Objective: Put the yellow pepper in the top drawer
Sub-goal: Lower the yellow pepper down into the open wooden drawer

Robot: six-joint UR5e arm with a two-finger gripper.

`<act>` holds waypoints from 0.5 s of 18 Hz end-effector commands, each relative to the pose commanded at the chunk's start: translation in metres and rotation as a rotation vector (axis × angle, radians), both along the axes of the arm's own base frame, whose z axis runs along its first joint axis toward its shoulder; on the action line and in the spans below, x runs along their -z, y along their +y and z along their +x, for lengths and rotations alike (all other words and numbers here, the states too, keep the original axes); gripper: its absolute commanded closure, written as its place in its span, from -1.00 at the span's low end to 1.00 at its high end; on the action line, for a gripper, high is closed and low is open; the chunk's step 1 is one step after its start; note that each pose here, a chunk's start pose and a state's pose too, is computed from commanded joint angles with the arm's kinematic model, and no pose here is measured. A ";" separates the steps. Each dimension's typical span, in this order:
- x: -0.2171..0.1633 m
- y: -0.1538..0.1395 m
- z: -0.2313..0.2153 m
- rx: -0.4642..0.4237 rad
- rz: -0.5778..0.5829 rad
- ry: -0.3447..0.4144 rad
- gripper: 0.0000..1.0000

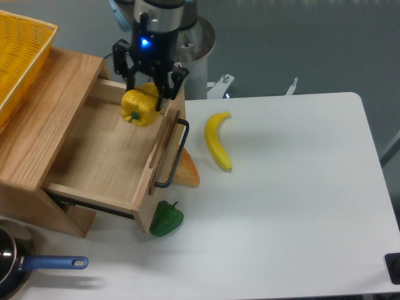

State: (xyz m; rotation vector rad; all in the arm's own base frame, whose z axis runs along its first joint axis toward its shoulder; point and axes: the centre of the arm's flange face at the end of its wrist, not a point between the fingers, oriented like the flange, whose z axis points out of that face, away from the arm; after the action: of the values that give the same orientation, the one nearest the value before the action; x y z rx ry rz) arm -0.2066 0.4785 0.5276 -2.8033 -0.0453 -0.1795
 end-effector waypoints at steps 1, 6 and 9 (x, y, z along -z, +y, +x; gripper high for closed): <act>0.005 0.007 0.004 -0.004 -0.003 -0.003 0.46; 0.018 0.026 0.012 -0.001 -0.007 -0.010 0.46; 0.025 0.032 0.017 0.016 -0.018 -0.016 0.45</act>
State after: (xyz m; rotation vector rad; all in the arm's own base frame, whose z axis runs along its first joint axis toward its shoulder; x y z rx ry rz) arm -0.1898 0.5108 0.5024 -2.8206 -0.0288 -0.2065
